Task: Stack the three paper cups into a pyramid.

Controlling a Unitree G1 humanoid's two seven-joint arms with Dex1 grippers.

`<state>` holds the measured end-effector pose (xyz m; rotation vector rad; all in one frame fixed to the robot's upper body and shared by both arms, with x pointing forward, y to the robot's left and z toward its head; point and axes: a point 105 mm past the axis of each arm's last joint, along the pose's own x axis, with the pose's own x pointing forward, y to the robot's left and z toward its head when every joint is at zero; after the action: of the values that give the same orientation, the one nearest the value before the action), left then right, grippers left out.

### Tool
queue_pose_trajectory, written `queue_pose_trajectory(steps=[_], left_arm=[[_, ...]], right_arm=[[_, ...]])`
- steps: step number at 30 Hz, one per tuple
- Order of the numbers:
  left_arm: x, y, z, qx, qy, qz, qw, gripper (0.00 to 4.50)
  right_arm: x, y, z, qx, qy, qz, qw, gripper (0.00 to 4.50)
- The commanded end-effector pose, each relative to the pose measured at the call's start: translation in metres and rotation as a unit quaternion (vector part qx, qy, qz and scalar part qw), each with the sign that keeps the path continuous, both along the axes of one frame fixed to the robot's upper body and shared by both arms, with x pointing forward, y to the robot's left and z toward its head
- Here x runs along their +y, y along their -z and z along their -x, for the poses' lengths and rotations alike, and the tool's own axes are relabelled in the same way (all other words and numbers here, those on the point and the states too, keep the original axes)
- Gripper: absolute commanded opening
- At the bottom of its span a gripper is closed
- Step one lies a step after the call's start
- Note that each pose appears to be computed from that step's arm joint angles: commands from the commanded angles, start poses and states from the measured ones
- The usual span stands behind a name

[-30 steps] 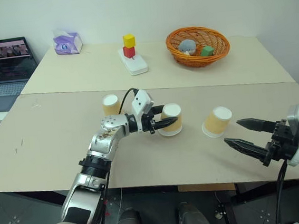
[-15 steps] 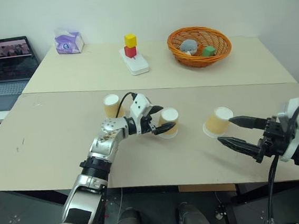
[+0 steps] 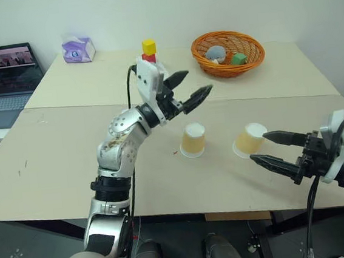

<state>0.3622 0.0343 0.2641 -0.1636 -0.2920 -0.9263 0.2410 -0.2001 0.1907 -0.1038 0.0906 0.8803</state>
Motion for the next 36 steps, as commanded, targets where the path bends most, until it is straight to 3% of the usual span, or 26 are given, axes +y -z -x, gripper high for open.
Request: queue_pose_trajectory(steps=[1,8,18,25,36], left_arm=[[0.028,-0.017,-0.014,0.011,-0.114,0.028,0.993,4.45],[0.086,0.001,-0.029,0.076,-0.320,0.015,0.944,4.45],[0.119,0.036,-0.035,0.084,-0.412,-0.048,0.906,4.45],[0.122,0.058,-0.042,0.122,-0.406,-0.055,0.904,4.45],[0.111,0.060,-0.044,0.113,-0.384,-0.060,0.914,4.45]], right_arm=[[0.002,-0.008,-0.001,-0.019,-0.007,-0.005,1.000,4.50],[0.004,-0.006,-0.002,-0.017,-0.015,-0.010,1.000,4.50],[0.010,-0.006,-0.005,-0.022,-0.022,-0.022,0.999,4.50],[0.009,-0.008,-0.004,-0.025,-0.019,-0.022,0.999,4.50],[0.009,-0.010,0.000,-0.028,-0.015,-0.020,0.999,4.50]])
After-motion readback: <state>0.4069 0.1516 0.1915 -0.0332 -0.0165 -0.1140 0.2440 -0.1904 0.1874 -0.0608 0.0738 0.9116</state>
